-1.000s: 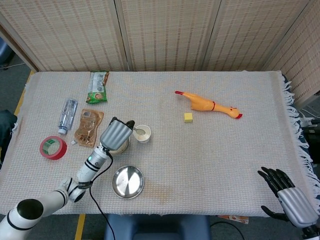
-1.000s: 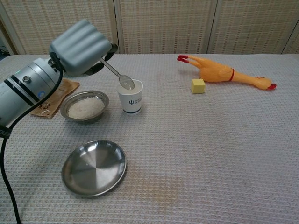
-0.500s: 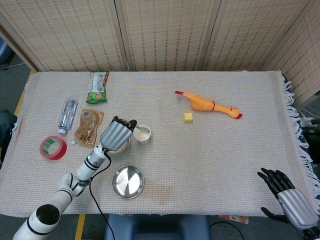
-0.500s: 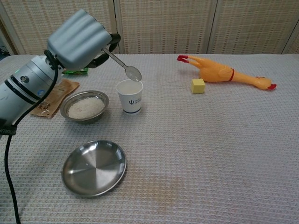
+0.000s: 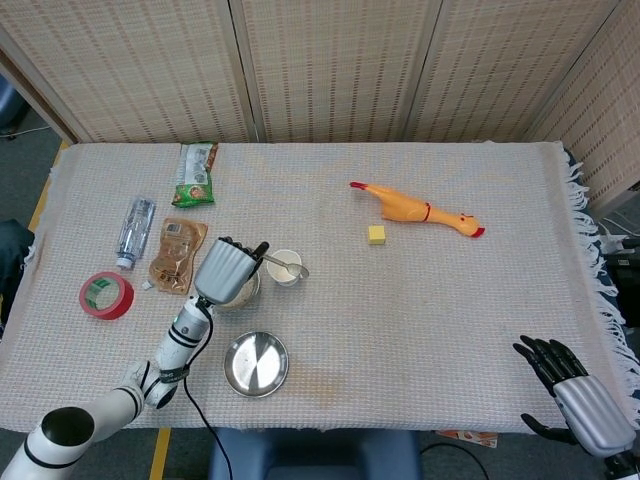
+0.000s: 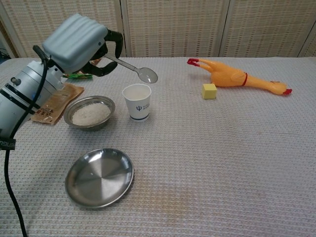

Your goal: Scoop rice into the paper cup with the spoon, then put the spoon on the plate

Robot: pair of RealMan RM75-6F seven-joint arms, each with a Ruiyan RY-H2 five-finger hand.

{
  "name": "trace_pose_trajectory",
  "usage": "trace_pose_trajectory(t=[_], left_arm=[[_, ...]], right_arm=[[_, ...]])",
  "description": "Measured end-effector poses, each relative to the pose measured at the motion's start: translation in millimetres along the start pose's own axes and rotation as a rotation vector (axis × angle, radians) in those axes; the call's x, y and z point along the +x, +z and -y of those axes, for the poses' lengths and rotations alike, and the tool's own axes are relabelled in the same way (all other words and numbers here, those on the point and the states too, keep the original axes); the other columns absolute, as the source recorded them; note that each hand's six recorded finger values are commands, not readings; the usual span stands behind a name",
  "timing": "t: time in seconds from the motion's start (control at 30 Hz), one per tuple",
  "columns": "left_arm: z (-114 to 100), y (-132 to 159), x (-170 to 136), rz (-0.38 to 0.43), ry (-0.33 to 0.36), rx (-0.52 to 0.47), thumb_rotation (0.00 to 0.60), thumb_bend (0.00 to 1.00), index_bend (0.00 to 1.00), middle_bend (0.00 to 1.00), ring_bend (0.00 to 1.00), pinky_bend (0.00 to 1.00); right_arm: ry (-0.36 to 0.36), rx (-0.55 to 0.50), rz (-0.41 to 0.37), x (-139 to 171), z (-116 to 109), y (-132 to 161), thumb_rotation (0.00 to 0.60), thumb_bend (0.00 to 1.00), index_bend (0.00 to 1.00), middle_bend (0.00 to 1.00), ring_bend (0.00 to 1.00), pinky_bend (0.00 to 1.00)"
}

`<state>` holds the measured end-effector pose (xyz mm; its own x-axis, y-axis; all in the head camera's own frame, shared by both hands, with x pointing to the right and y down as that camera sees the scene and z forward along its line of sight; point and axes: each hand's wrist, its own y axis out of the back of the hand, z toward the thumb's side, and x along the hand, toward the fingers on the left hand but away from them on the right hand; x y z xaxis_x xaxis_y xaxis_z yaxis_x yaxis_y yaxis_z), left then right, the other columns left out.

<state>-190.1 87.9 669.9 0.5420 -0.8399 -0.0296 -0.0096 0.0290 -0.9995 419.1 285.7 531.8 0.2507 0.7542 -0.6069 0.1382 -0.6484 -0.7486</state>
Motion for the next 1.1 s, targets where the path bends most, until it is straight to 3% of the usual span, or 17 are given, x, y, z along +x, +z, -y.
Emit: trace_pose_trajectory(t=[0.2,0.33,0.43,0.57,0.8,0.97,1.03,1.1], left_arm=[[-11,7,-25,-0.025,-0.16,-0.2,0.6,0.64,0.9,1.0,1.0,1.0],[-27,27,-52,-0.02,-0.339,-0.345,0.6,0.64,0.9,1.0,1.0,1.0],[-32,36,-83,-0.009,-0.499,-0.375,0.6,0.64,0.9,1.0,1.0,1.0],[-26,36,-125,-0.004,-0.678,-0.331,0.6,0.64,0.9,1.0,1.0,1.0],[7,41,-152,-0.042,-0.791,-0.299,0.6,0.64,0.9,1.0,1.0,1.0],[12,45,-150,-0.055,-0.795,-0.311,0.6,0.64,0.9,1.0,1.0,1.0],[13,47,-149,-0.053,-0.796,-0.311,0.6,0.64,0.86,1.0,1.0,1.0],[13,48,-148,-0.049,-0.796,-0.307,0.6,0.63,0.75,1.0,1.0,1.0]], right_arm=[[0.019,0.009,-0.008,-1,5,3,0.6,0.12,0.0,0.0,0.0,0.0],[0.028,0.013,-0.014,-3,9,6,0.6,0.12,0.0,0.0,0.0,0.0],[0.026,0.013,-0.016,-2,9,7,0.6,0.12,0.0,0.0,0.0,0.0],[0.036,0.014,-0.017,-3,11,7,0.6,0.12,0.0,0.0,0.0,0.0],[0.038,0.014,-0.024,-1,11,8,0.6,0.12,0.0,0.0,0.0,0.0],[0.037,0.015,-0.024,-1,11,8,0.6,0.12,0.0,0.0,0.0,0.0],[0.045,0.015,-0.024,-1,13,8,0.6,0.12,0.0,0.0,0.0,0.0],[0.05,0.016,-0.025,-2,14,8,0.6,0.12,0.0,0.0,0.0,0.0]])
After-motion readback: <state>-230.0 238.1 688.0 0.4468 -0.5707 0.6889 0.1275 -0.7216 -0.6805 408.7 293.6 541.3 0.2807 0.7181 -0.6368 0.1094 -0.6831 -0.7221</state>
